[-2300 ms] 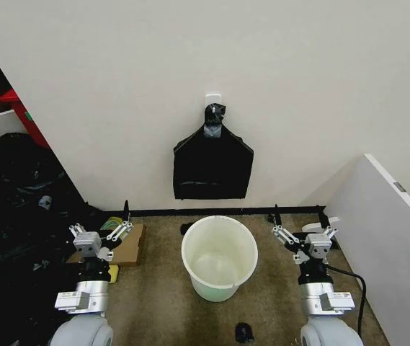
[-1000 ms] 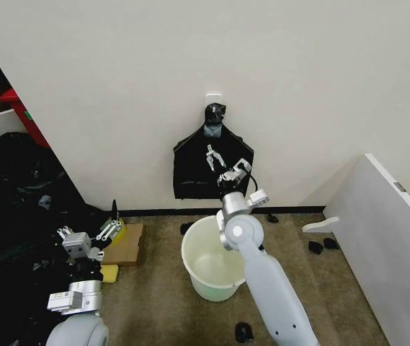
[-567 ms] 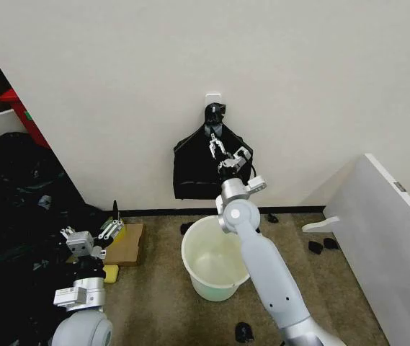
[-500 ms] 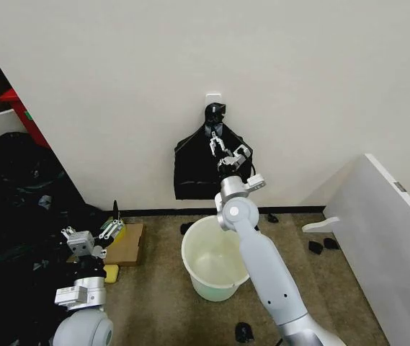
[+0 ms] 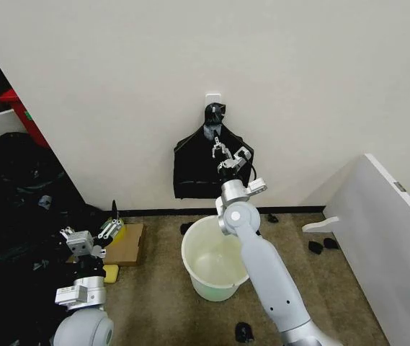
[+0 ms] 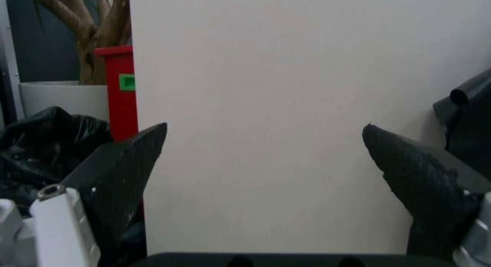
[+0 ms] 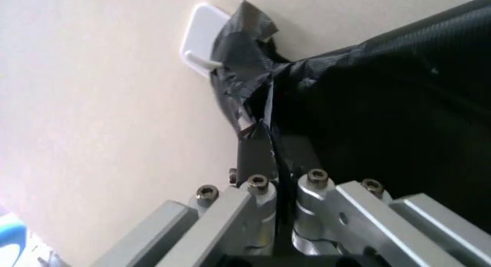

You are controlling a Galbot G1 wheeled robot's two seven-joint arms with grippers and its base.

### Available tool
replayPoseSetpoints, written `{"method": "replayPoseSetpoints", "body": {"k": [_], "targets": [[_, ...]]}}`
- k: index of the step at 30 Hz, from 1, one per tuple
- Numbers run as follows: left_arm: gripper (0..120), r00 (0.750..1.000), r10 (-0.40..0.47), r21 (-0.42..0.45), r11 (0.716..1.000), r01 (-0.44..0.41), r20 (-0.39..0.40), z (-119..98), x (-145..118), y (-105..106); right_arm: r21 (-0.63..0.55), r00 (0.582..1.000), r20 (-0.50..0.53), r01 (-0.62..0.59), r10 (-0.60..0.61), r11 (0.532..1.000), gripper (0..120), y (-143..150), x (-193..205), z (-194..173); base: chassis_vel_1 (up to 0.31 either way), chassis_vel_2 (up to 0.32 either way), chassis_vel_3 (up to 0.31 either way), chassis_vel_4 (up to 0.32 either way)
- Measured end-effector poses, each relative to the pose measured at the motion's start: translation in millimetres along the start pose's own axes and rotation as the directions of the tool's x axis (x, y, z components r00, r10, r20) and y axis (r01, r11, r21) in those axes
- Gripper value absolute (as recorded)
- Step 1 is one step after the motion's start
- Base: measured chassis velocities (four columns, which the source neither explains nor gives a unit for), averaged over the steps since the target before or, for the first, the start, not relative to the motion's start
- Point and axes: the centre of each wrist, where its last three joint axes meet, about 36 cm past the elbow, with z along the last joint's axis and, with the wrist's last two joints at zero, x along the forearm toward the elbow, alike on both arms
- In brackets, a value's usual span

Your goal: Place the garbage bag over the trash bin.

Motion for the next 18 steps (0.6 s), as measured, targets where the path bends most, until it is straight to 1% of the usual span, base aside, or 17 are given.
{"method": "replayPoseSetpoints", "body": {"k": [3,5,6,7,10,11,12,13,15,16,18], "targets": [[100,1.000,-0.002,-0.001,1.000,0.002,0.001,-1.3,0.6,0.2,0.002,1.000,-0.007,0.022,-0.022,1.000,0,-2.0,13.0,2.4,0.000,0.000,0.000,0.000],[100,1.000,-0.002,-0.003,1.000,0.002,0.002,-1.7,0.8,0.6,0.023,0.999,-0.030,0.034,-0.033,0.999,0,-7.1,32.1,4.0,0.000,0.000,0.000,0.000],[100,1.000,-0.003,-0.004,1.000,0.003,0.002,-1.8,0.9,0.8,0.047,0.998,-0.055,0.043,-0.040,0.998,0,-12.5,51.0,4.4,0.000,0.000,0.000,0.000],[100,1.000,-0.003,-0.004,1.000,0.003,0.002,-1.8,0.9,0.8,0.047,0.998,-0.055,0.043,-0.040,0.998,0,-12.5,51.0,4.4,0.000,0.000,0.000,0.000],[100,1.000,-0.003,-0.004,1.000,0.003,0.002,-1.9,0.9,0.1,0.097,0.992,-0.109,0.075,-0.065,0.992,0,-22.5,88.4,1.1,0.000,0.000,0.000,0.000],[100,1.000,-0.002,-0.003,1.000,0.002,0.002,-1.9,0.9,-0.3,0.108,0.990,-0.121,0.087,-0.074,0.990,0,-24.9,96.4,-0.1,0.000,0.000,0.000,0.000],[100,1.000,-0.002,-0.003,1.000,0.002,0.002,-1.9,0.9,-0.3,0.108,0.990,-0.121,0.087,-0.074,0.990,0,-24.9,96.4,-0.1,0.000,0.000,0.000,0.000],[100,1.000,0.000,0.000,1.000,0.000,0.003,-2.3,0.9,-1.7,0.132,0.984,-0.150,0.115,-0.095,0.984,0,-31.8,115.5,-3.0,0.000,0.000,0.000,0.000],[100,1.000,0.005,0.003,1.000,-0.005,0.004,-3.1,1.3,-4.0,0.163,0.973,-0.188,0.164,-0.133,0.973,0,-40.2,140.2,-7.6,0.000,0.000,0.000,0.000],[100,1.000,0.005,0.003,1.000,-0.005,0.004,-3.1,1.3,-4.0,0.163,0.973,-0.188,0.164,-0.133,0.973,0,-40.2,140.2,-7.6,0.000,0.000,0.000,0.000],[100,1.000,0.009,0.004,1.000,-0.009,0.005,-4.7,2.3,-5.3,0.187,0.958,-0.229,0.218,-0.173,0.958,0,-49.3,165.9,-13.0,0.000,0.000,0.000,0.000]]}}
